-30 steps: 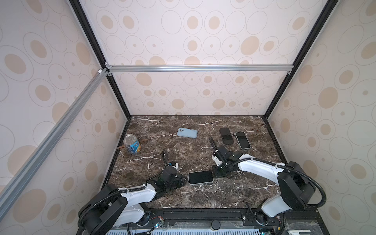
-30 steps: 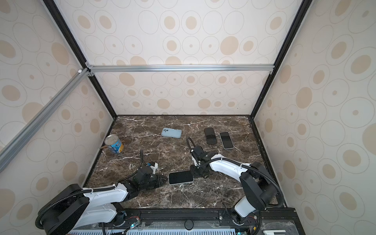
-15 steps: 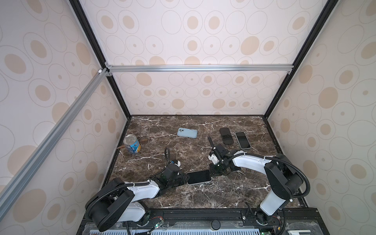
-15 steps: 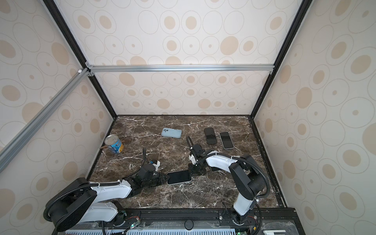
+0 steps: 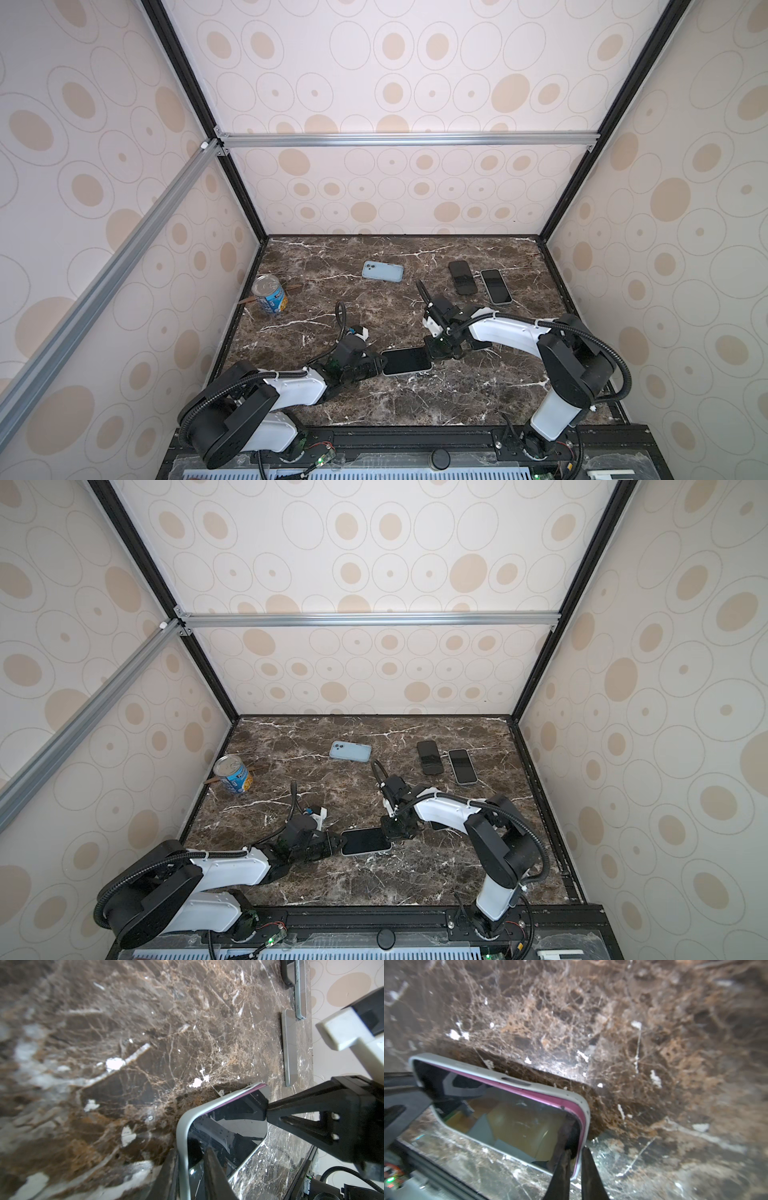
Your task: Put the phone into the phone case
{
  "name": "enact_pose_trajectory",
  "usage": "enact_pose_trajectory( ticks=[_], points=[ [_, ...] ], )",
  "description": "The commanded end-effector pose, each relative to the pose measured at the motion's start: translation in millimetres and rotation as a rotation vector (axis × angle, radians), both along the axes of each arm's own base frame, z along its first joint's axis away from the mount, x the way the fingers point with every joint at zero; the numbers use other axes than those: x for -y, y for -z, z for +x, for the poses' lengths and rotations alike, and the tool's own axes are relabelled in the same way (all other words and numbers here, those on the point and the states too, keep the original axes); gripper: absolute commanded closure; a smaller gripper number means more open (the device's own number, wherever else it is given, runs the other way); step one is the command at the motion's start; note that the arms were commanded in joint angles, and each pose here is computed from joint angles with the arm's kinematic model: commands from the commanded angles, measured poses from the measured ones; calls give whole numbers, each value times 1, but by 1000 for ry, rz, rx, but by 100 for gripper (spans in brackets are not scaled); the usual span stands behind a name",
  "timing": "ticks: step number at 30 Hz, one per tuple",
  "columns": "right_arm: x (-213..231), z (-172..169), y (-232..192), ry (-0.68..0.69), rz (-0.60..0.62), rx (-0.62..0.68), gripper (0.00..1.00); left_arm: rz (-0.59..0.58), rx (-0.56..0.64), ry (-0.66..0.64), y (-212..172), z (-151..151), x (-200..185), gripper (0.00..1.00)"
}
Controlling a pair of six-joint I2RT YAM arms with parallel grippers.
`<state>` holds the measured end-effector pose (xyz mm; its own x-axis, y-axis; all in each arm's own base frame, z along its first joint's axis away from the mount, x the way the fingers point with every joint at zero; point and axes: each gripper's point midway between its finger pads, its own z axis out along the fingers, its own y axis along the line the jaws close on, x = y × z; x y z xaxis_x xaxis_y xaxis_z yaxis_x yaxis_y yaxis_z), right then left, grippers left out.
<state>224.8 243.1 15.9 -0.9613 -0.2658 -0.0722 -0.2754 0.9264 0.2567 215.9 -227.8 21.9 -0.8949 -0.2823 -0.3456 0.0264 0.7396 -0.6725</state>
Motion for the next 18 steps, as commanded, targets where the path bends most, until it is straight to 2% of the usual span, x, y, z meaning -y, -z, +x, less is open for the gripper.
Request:
enact_pose_trajectory(
  ticks=[1,6,8,11,15,18],
  points=[
    [51,-37,62,-64,-348,-82,87,47,-77,34,21,-18,-5,77],
    [58,-37,66,-93,-451,-56,85,48,-77,31,22,-19,-7,77],
    [53,-33,59,-101,-443,-35,84,48,-75,28,21,-19,-8,77],
    [32,-23,37,-81,-324,15,82,51,-60,21,17,-17,-9,77],
    [3,2,-7,1,-64,63,78,69,-19,-7,7,-11,-15,77],
    [-8,18,-34,29,62,87,77,77,8,-29,1,-8,-20,76]
  ],
)
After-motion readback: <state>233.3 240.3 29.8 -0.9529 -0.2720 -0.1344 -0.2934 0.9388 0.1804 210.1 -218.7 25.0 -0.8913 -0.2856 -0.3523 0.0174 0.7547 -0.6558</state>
